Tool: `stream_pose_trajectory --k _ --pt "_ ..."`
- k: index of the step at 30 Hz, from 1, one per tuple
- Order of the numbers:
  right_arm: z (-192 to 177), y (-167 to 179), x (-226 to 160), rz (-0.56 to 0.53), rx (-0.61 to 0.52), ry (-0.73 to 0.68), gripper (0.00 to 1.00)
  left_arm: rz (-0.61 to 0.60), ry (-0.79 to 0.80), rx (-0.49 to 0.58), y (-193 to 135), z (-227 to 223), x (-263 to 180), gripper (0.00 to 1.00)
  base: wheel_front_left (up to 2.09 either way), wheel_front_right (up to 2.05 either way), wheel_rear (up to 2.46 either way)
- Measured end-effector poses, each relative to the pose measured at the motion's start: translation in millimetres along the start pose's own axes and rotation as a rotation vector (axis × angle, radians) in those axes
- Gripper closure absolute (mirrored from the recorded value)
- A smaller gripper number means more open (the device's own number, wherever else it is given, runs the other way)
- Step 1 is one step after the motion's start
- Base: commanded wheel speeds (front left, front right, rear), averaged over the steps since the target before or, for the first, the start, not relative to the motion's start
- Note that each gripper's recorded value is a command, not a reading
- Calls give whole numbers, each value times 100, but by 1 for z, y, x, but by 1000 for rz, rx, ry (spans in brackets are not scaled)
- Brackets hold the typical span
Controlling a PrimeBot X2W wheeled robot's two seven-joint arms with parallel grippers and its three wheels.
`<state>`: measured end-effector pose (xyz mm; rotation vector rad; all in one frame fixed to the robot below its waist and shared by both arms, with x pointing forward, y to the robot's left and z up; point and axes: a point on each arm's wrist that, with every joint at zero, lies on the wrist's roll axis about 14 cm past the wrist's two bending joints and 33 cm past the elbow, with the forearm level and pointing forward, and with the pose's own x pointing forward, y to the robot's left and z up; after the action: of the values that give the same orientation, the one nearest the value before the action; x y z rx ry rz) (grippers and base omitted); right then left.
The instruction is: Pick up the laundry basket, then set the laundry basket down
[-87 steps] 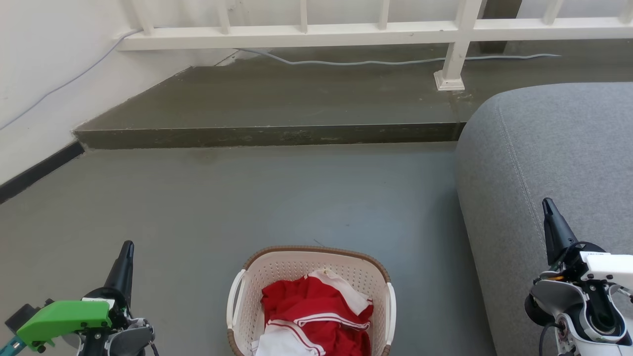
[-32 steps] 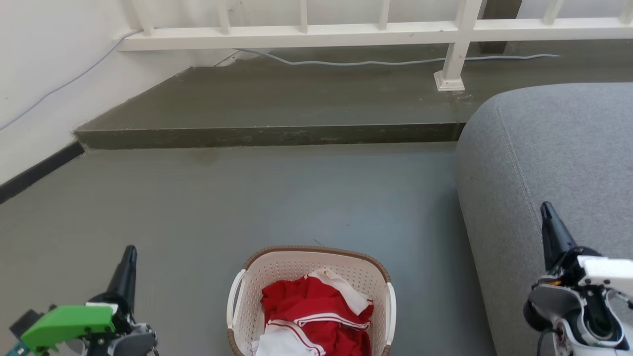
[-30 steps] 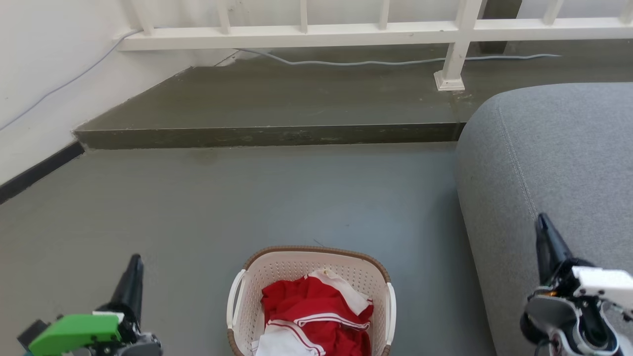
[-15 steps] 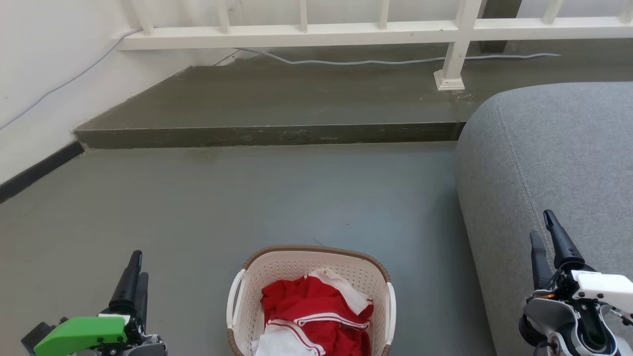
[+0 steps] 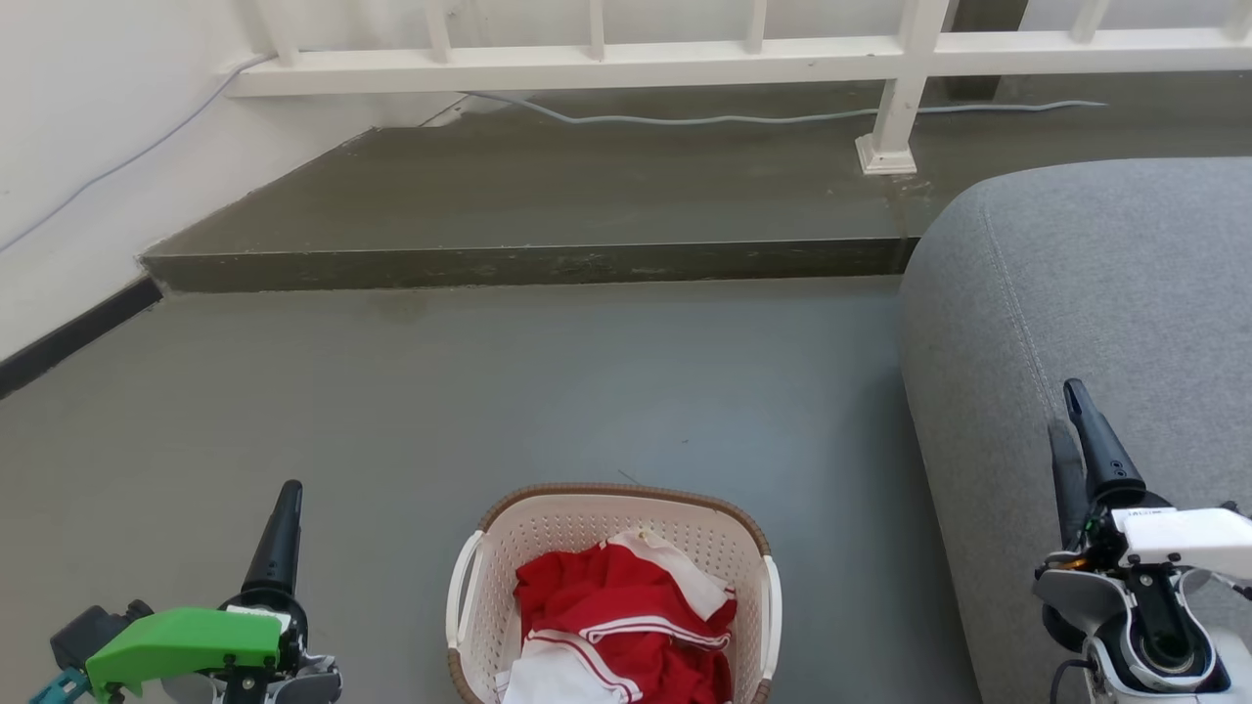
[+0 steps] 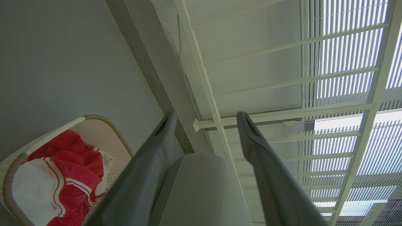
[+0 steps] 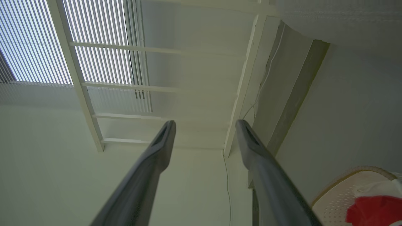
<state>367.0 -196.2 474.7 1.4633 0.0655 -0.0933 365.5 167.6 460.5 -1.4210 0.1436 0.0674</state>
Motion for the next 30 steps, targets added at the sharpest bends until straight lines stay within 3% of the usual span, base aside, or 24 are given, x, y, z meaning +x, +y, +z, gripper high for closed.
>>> stream_pose_trajectory --k 7,20,30 --pt "-4 11 2 37 -163 24 0 -19 11 115 -6 -3 4 0 0 0 0" --pt "-11 20 5 90 -514 71 0 -81 15 426 -27 -9 11 0 0 0 0" --pt "-11 32 8 132 -677 43 0 -124 12 605 -37 -16 13 0 0 0 0"
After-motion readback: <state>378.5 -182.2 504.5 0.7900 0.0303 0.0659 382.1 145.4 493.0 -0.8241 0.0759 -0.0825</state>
